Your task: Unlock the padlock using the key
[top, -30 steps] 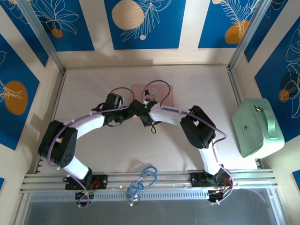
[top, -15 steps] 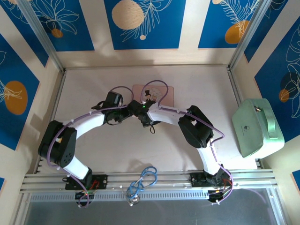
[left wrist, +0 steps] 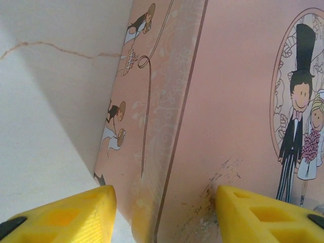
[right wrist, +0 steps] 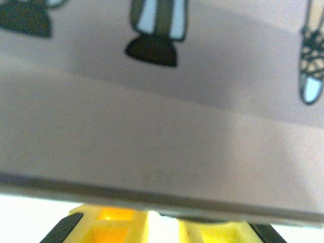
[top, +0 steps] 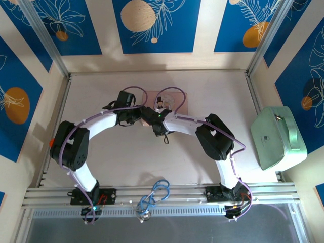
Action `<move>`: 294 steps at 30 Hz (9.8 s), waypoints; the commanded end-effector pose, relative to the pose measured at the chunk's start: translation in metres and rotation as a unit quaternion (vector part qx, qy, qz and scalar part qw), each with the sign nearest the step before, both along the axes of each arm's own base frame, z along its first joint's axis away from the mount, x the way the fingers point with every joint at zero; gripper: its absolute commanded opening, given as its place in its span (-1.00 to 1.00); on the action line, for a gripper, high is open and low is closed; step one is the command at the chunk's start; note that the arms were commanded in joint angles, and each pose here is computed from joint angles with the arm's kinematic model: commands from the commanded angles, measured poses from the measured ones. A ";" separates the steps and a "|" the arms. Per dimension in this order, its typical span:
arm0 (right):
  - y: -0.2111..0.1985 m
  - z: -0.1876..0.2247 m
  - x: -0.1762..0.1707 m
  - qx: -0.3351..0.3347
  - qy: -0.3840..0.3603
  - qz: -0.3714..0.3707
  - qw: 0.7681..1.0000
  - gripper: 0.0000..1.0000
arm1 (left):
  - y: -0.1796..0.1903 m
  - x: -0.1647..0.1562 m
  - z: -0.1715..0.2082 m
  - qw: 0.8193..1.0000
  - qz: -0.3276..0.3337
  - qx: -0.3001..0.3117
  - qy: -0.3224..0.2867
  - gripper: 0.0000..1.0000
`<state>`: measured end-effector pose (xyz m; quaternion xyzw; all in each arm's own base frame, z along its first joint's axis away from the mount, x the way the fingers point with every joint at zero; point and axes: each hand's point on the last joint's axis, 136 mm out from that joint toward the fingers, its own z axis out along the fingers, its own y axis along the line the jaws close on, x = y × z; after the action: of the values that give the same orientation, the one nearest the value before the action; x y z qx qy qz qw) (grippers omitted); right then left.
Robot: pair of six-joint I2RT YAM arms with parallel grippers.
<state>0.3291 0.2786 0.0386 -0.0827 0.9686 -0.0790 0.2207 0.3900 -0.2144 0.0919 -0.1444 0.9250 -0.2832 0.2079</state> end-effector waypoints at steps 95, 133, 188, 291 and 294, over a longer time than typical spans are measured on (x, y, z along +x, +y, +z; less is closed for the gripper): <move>0.001 0.012 0.008 0.180 0.005 -0.038 0.983 -0.86 | 0.012 -0.006 -0.022 0.999 -0.006 0.008 0.034 -0.27; 0.000 0.068 0.012 0.288 -0.063 -0.037 0.955 0.08 | 0.011 -0.010 -0.010 1.000 -0.012 -0.004 0.028 -0.29; 0.006 0.030 0.016 0.154 -0.035 -0.024 0.987 -0.03 | 0.021 -0.017 -0.008 0.999 -0.016 -0.007 0.033 -0.31; 0.019 -0.011 0.035 0.293 -0.030 0.046 0.955 -0.63 | 0.027 -0.011 0.016 0.999 -0.035 0.002 0.026 -0.18; 0.020 -0.009 0.028 0.290 -0.026 0.043 0.956 -0.70 | 0.027 -0.010 0.014 0.999 -0.033 0.002 0.025 -0.18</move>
<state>0.3744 0.2995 0.0338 -0.0499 0.9280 0.2294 0.2894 0.3802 -0.1932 0.0999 -0.1232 0.9371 -0.2809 0.1666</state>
